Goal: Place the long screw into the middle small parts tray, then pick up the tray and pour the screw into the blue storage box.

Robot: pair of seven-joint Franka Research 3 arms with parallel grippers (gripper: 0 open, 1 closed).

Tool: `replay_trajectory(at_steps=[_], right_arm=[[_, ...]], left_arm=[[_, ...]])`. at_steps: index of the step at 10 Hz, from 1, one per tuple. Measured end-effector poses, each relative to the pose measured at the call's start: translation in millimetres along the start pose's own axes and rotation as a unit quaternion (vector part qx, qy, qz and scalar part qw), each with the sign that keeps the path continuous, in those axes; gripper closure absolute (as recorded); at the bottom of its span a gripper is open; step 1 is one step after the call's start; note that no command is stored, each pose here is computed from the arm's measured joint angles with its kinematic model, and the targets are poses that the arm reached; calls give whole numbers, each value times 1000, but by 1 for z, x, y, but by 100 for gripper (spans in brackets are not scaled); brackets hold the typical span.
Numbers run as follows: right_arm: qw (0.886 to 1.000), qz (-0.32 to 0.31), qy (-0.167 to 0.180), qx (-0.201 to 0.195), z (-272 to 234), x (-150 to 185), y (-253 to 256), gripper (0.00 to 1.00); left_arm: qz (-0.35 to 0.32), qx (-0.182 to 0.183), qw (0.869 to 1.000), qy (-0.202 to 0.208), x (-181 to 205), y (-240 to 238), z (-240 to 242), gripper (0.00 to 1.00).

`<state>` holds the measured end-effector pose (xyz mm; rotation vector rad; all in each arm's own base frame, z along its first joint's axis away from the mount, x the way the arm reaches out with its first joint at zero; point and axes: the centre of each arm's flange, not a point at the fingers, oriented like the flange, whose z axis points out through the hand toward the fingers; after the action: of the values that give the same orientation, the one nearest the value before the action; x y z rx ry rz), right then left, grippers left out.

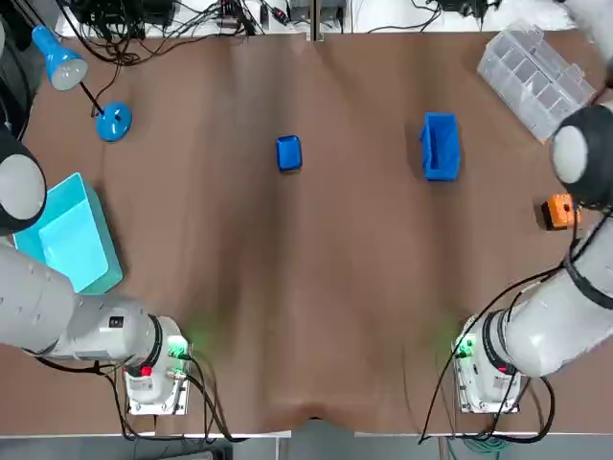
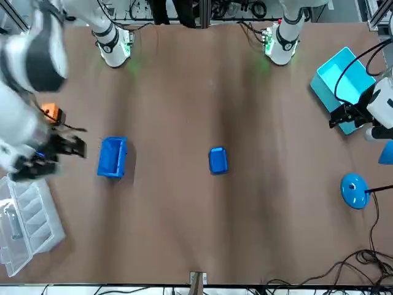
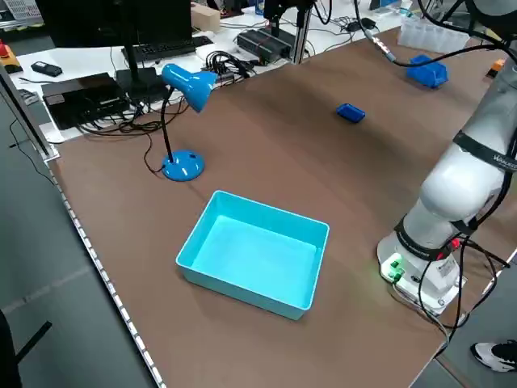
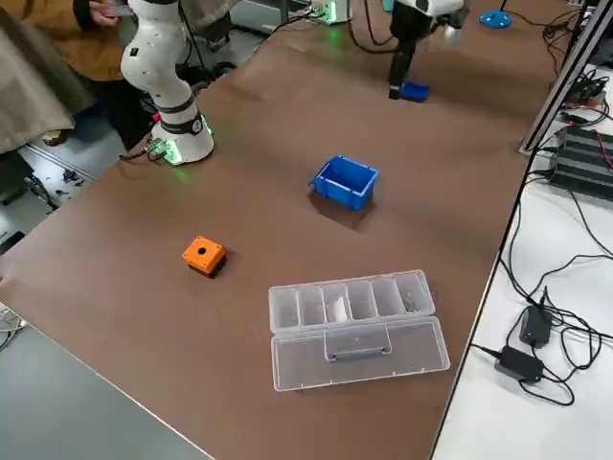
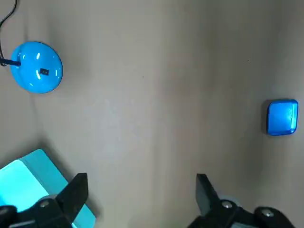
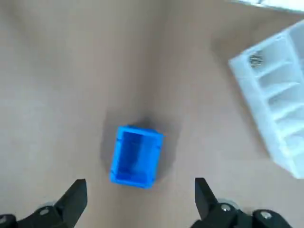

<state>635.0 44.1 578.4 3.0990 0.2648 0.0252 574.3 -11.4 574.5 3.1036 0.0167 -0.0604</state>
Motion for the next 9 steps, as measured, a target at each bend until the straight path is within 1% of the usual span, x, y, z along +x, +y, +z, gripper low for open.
replay_trajectory(at_steps=[2,4,6,8,9], right_arm=[[1000,-6,3,2,-36,-37,51,0],[1000,4,4,17,-46,-68,73,0],[1000,5,4,19,-48,-80,74,0],[1000,10,-4,20,-48,-84,80,0],[1000,13,-2,19,-51,-86,83,0]], left_arm=[[0,0,1000,4,0,0,-3,0],[1,0,1000,6,1,1,-6,0],[1,0,1000,7,1,1,-6,0],[0,0,1000,7,1,1,-7,0],[-1,0,1000,7,1,1,-7,0]])
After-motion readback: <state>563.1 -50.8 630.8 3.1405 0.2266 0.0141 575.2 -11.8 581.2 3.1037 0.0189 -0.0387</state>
